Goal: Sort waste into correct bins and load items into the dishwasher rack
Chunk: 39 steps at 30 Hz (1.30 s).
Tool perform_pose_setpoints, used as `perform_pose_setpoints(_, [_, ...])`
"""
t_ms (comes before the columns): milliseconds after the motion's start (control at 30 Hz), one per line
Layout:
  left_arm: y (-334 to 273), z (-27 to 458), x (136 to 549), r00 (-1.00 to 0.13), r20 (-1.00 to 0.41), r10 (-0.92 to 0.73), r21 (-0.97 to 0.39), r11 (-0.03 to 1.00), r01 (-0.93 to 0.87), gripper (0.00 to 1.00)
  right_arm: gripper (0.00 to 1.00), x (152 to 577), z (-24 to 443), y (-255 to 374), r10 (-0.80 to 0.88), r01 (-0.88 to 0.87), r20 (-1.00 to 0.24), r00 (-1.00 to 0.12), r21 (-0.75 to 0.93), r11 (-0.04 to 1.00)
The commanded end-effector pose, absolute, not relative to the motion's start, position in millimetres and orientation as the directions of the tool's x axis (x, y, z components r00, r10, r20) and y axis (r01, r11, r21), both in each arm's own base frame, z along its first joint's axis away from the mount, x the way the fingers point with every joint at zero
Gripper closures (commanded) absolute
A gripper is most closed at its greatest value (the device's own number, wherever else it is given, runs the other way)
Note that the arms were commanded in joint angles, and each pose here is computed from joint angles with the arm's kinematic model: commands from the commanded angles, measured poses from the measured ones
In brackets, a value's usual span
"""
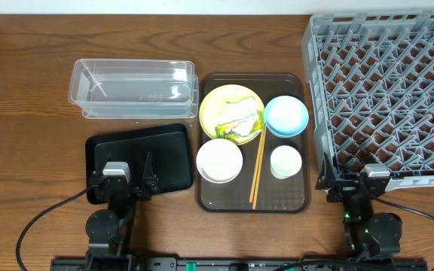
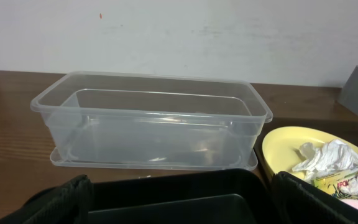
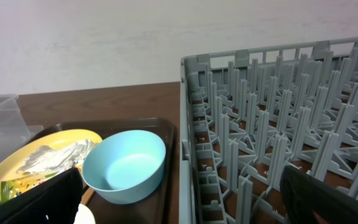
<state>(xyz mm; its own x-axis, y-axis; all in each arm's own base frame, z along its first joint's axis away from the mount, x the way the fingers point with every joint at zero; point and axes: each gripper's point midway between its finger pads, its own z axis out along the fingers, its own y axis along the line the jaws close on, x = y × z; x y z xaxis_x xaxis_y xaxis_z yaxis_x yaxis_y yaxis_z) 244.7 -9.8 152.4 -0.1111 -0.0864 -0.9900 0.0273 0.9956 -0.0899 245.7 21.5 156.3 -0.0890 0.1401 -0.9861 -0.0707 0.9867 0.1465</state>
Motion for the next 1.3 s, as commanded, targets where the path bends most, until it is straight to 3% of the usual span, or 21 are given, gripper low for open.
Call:
perform_pose_setpoints(0, [-7,136,244,-0.160,-0.984,-0.072,-0.075,0.997,0.012,0.06,0.01,246,155,22,0.132,-0.073,-0.987,-0.094,0.139,0.988])
perform_pose_setpoints(867, [-8,136,244,-0.160,-0.984,-0.073,-0.077,0.997,0.016,0.06,0.01,246,154,23,0.134,-0.078,-0.986,-0.097,0.141,0.987])
perform_pose_setpoints(1000, [-8,142,244,-0.152,-0.972,-0.178,-0.181,0.984,0.001,0.06,0.01,244,157,31,0.143,-0.124,-0.985,-0.101,0.155,0.980])
perform_pose_setpoints(1267, [-8,151,238,-0.319,-0.930,-0.185,-0.185,0.982,-0.031,0.06,0.01,241,168,20,0.136,-0.057,-0.977,-0.167,0.147,0.987])
